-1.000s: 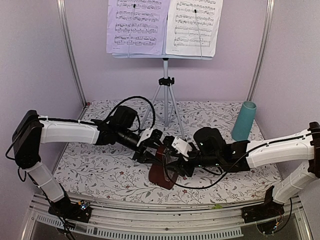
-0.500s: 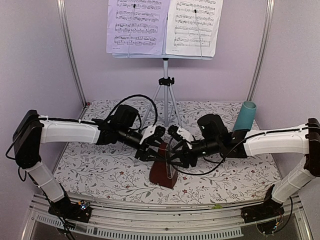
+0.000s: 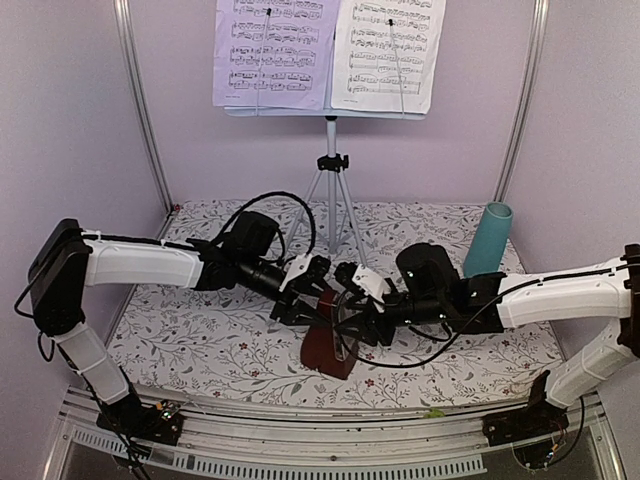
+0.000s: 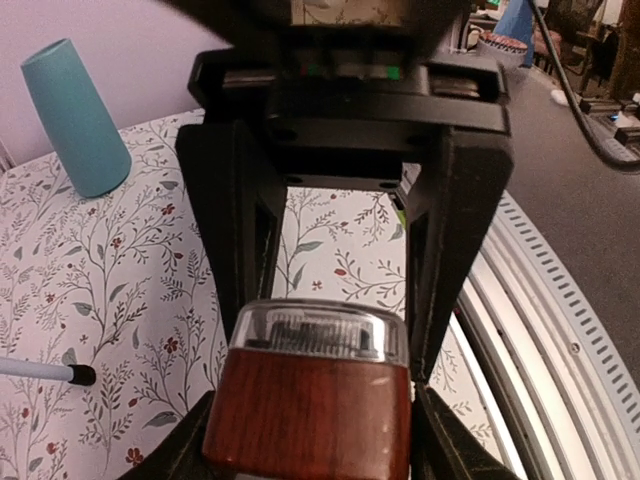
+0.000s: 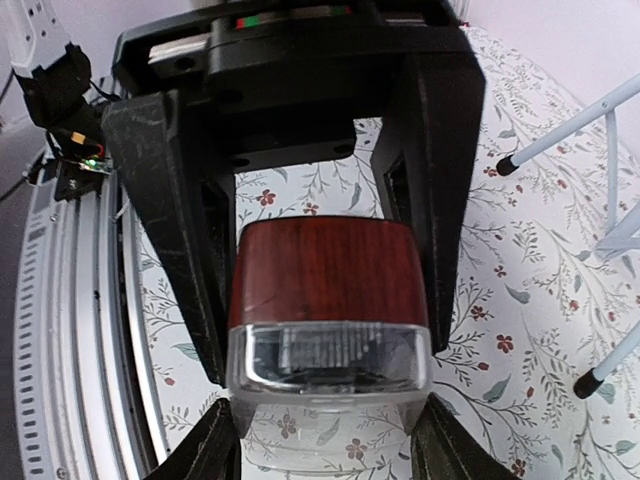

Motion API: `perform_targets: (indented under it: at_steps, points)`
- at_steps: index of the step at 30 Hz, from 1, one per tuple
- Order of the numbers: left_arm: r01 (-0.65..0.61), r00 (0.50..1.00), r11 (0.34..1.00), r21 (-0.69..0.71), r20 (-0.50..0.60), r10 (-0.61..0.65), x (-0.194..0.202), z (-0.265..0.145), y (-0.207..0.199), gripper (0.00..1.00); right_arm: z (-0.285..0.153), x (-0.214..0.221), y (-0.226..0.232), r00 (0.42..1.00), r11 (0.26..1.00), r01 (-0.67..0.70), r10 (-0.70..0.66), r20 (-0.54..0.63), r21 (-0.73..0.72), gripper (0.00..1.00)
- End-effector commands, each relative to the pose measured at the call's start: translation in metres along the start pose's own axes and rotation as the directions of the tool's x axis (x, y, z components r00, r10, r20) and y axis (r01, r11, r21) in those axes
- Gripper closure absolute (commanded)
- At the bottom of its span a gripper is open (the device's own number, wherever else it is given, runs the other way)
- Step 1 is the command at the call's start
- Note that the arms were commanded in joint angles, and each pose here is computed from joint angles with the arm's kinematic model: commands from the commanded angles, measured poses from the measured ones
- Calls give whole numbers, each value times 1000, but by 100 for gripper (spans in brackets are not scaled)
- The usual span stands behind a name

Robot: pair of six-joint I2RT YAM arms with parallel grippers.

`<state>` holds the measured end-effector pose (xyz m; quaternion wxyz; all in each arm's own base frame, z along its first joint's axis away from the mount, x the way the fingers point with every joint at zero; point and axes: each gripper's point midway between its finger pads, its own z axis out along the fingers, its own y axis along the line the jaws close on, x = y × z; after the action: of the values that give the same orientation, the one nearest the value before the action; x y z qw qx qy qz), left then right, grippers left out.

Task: Set up the instrument practice props
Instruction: Open the cover of the metronome.

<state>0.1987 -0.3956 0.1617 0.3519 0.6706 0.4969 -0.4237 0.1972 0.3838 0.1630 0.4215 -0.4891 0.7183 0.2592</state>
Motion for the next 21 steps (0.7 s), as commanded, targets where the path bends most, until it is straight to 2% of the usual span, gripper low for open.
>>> perform_targets:
  at_steps: [1, 3, 6, 8, 10, 14, 19, 21]
  points:
    - [49, 993, 999, 6, -104, -48, 25, 21, -16, 100, -21, -80, -47, 946, 972, -186, 216, 242, -140, 100]
    - [46, 993, 999, 0, -106, -46, 25, 22, -16, 100, -24, -86, -49, 925, 945, -254, 299, 234, -205, 100]
    - [37, 993, 999, -11, -108, -38, 26, 21, -16, 100, -26, -90, -43, 921, 941, -258, 309, 239, -221, 100]
    - [45, 993, 999, -8, -106, -45, 27, 22, -16, 100, -26, -91, -31, 935, 966, -215, 246, 255, -144, 100]
    - [72, 994, 997, 10, -79, -71, 25, 21, -15, 100, -25, -91, -10, 959, 998, -59, 67, 274, -36, 100]
    - [109, 994, 993, 45, -25, -108, 16, 16, -11, 100, -20, -81, 17, 953, 988, 134, -149, 266, 74, 100]
    - [127, 992, 989, 74, -11, -127, 12, 16, -11, 100, -9, -67, 7, 954, 978, 173, -196, 229, 115, 100]
    - [102, 994, 993, 62, -35, -99, 15, 19, -15, 100, -12, -72, -12, 961, 994, 101, -106, 256, 31, 100]
